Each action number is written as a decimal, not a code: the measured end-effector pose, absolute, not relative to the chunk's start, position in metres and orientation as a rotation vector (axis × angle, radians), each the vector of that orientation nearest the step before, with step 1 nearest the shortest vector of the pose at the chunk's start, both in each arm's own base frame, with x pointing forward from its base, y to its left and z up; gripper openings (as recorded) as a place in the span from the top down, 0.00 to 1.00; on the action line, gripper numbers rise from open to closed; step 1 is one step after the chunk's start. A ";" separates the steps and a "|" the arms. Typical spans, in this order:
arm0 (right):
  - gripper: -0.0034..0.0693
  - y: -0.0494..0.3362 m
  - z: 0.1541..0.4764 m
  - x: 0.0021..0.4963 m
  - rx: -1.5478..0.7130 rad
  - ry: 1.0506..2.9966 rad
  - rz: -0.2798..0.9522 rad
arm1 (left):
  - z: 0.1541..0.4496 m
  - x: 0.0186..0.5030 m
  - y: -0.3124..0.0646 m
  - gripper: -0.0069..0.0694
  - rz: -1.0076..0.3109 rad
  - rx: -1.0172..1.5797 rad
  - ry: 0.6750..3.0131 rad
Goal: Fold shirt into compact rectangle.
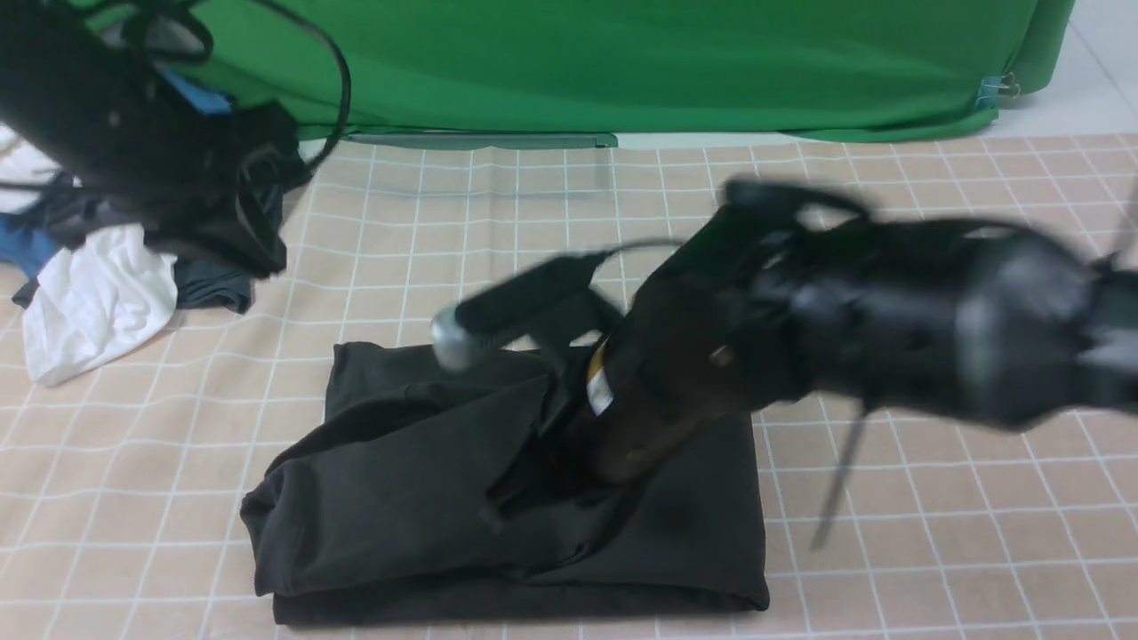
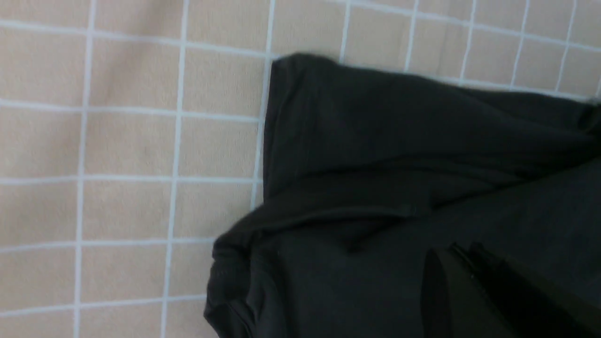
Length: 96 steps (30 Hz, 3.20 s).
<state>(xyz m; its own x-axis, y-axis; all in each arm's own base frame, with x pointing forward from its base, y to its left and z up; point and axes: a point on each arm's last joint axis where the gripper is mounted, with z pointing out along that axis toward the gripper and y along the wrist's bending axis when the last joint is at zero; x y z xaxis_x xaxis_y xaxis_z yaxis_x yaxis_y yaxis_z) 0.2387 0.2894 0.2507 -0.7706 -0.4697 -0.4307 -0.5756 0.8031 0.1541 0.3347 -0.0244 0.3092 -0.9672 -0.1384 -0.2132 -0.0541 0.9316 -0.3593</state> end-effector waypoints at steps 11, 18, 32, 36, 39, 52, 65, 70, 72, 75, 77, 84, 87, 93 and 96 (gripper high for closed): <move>0.92 0.215 0.319 0.237 -0.743 2.603 0.259 | 0.246 0.305 -0.059 0.77 -0.548 -0.064 3.012; 0.92 0.212 0.318 0.239 -0.749 2.607 0.248 | 0.239 0.304 -0.098 0.44 -0.282 0.311 2.918; 0.92 0.212 0.319 0.240 -0.761 2.597 0.247 | 0.195 0.319 -0.107 0.36 -0.207 0.456 2.988; 0.92 0.212 0.319 0.240 -0.760 2.594 0.249 | 0.192 0.319 -0.107 0.46 -0.206 0.459 2.991; 0.92 0.213 0.319 0.240 -0.759 2.592 0.251 | 0.190 0.321 -0.107 0.58 -0.206 0.458 2.981; 0.92 0.213 0.319 0.240 -0.759 2.590 0.253 | 0.192 0.333 -0.105 0.89 -0.129 0.480 2.908; 0.92 0.213 0.319 0.240 -0.759 2.590 0.252 | 0.230 0.320 -0.091 0.89 0.041 0.438 2.939; 0.92 0.213 0.318 0.241 -0.759 2.592 0.251 | 0.254 0.305 -0.078 0.88 0.049 0.209 2.987; 0.92 0.214 0.317 0.241 -0.761 2.597 0.248 | 0.252 0.301 -0.070 0.86 0.021 0.068 3.029; 0.92 0.215 0.313 0.243 -0.764 2.608 0.242 | 0.241 0.299 -0.059 0.77 -0.063 -0.103 3.084; 0.92 0.216 0.311 0.244 -0.766 2.612 0.240 | 0.233 0.300 -0.054 0.69 -0.122 -0.180 3.091; 0.92 0.218 0.306 0.246 -0.769 2.620 0.235 | 0.207 0.311 -0.052 0.39 -0.272 -0.314 3.120; 0.92 0.219 0.304 0.247 -0.771 2.626 0.231 | 0.193 0.314 -0.054 0.28 -0.279 -0.318 3.164; 0.92 0.219 0.303 0.248 -0.772 2.627 0.230 | 0.183 0.316 -0.053 0.26 -0.247 -0.315 3.197; 0.92 0.219 0.303 0.248 -0.772 2.627 0.230 | 0.183 0.316 -0.052 0.31 -0.225 -0.305 3.199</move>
<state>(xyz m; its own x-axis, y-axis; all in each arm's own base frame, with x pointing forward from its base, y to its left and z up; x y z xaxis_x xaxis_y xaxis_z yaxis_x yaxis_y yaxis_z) 0.2475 0.2193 0.3033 -0.7719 -0.4843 -0.4118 -0.5485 0.8349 0.0463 0.3159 -0.0515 0.1830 -0.9789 -0.1821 0.0923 -0.1933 0.9724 -0.1311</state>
